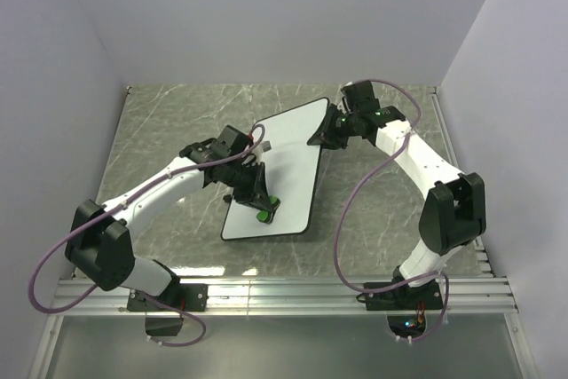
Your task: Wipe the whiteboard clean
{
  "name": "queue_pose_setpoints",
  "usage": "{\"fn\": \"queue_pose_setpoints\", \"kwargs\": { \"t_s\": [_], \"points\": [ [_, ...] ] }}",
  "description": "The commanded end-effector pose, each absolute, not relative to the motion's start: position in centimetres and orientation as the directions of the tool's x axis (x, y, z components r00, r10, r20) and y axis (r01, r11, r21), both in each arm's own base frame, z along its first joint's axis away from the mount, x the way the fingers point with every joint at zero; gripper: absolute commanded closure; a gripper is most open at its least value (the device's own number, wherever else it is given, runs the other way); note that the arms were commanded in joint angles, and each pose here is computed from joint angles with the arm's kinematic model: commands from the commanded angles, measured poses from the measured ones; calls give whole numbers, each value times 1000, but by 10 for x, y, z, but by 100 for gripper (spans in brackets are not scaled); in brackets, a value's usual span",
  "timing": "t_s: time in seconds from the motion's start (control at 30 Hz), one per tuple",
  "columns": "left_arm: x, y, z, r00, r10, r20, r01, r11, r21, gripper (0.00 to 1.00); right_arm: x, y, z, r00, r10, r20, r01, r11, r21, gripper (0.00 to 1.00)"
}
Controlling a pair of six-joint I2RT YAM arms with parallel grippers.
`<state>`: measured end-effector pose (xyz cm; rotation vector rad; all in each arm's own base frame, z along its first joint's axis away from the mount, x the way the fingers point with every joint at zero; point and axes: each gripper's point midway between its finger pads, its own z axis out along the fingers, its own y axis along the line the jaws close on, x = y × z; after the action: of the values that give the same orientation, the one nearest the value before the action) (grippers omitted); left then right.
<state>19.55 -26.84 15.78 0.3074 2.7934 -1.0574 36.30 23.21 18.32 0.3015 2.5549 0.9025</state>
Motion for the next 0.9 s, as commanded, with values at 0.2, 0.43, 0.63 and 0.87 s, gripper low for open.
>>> {"fn": "queue_pose_setpoints", "kwargs": {
  "t_s": [0.2,0.43,0.63,0.87],
  "points": [
    [192,-244,91,-990,75,-123,130,832,-539,100,342,214,144,-921,245,-302,75,874,481,100],
    [243,-190,41,-985,-124,-124,-51,880,-472,100,327,208,137,-925,246,-289,83,874,480,100],
    [285,-166,23,-970,-190,-155,-105,892,-440,100,320,205,136,-926,240,-292,78,877,474,100],
    [293,-182,29,-975,-175,-136,-82,855,-513,100,320,203,140,-921,248,-301,81,878,473,100]
  ]
}}
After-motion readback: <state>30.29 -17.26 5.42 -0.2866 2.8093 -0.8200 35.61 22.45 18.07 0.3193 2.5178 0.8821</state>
